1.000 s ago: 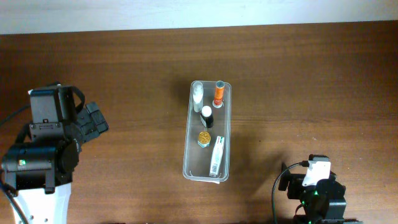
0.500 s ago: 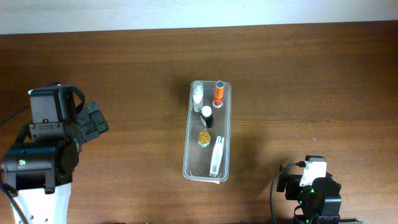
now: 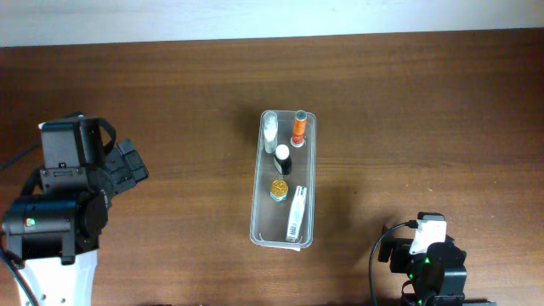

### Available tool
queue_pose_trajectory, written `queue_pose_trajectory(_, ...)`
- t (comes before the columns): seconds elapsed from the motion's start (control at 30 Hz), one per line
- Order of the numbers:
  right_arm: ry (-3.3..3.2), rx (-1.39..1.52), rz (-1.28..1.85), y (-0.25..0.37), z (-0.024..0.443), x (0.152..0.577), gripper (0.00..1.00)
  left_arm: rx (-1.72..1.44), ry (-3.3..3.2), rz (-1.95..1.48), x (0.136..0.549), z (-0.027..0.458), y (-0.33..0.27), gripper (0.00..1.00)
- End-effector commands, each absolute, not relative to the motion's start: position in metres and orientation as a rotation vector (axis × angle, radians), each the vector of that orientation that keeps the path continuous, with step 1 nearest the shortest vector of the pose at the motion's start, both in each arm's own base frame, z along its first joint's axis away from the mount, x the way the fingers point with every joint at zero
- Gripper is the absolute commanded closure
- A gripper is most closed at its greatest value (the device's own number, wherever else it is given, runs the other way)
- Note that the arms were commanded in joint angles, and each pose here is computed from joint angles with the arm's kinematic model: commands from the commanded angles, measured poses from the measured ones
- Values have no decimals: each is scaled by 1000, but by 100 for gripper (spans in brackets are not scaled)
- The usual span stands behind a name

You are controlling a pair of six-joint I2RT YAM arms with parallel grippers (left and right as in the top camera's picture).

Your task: Pack container

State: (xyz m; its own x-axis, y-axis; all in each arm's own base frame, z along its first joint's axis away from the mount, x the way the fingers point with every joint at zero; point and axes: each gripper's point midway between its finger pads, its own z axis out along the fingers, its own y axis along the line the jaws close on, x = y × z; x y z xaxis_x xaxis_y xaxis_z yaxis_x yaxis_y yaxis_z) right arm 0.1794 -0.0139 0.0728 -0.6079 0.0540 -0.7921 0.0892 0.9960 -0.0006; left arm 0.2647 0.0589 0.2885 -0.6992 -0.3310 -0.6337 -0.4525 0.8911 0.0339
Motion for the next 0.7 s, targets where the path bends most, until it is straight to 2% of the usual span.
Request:
queue_pose_trajectory(0.0,2215,120,-46,-15,73,180,2,-549,2398,272,264,292,63,1)
queue_pose_trajectory(0.67,2215,120,-46,-15,73,180,2,-550,2236,245,246,300,64,1)
